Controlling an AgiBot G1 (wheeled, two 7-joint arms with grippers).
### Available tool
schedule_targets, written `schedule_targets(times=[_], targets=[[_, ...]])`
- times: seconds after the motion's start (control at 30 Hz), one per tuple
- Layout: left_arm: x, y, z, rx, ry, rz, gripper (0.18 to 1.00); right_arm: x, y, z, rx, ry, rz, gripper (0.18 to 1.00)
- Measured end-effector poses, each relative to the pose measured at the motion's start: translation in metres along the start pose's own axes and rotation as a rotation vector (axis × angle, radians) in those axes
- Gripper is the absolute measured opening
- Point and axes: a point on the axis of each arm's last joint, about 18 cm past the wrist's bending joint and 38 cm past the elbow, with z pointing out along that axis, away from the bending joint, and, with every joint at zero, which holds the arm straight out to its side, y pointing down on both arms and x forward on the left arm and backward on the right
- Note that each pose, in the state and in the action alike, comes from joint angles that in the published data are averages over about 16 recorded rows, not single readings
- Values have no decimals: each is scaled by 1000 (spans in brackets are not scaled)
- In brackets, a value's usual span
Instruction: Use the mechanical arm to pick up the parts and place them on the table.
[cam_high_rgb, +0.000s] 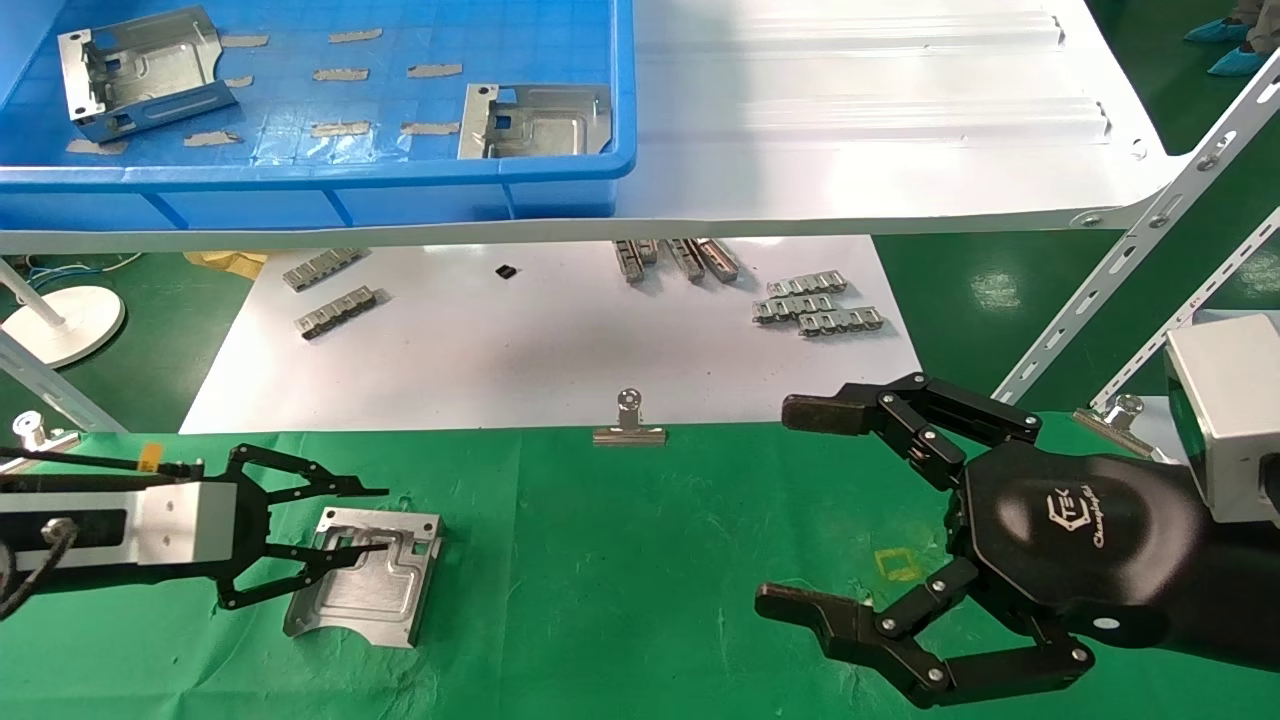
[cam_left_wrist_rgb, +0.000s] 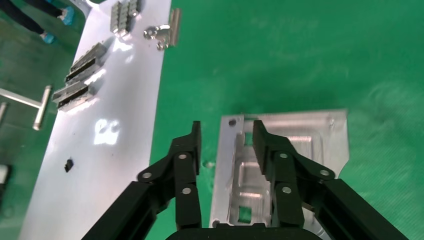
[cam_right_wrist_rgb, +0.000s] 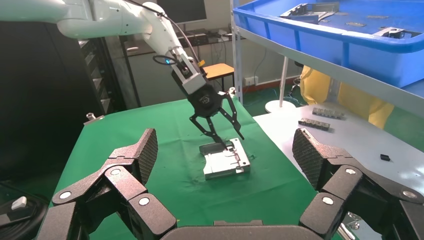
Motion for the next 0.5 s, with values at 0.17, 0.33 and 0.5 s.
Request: schedule_targets(times=[0.17, 0.33, 0.5], targets=[[-3, -12, -4, 70, -5, -109, 475, 0, 0, 0, 0, 0, 0, 1000], [-5, -22, -6, 135, -12, -211, 583, 0, 0, 0, 0, 0, 0, 1000], [-7, -27, -7, 170, -18, -276, 698, 0, 0, 0, 0, 0, 0, 1000]])
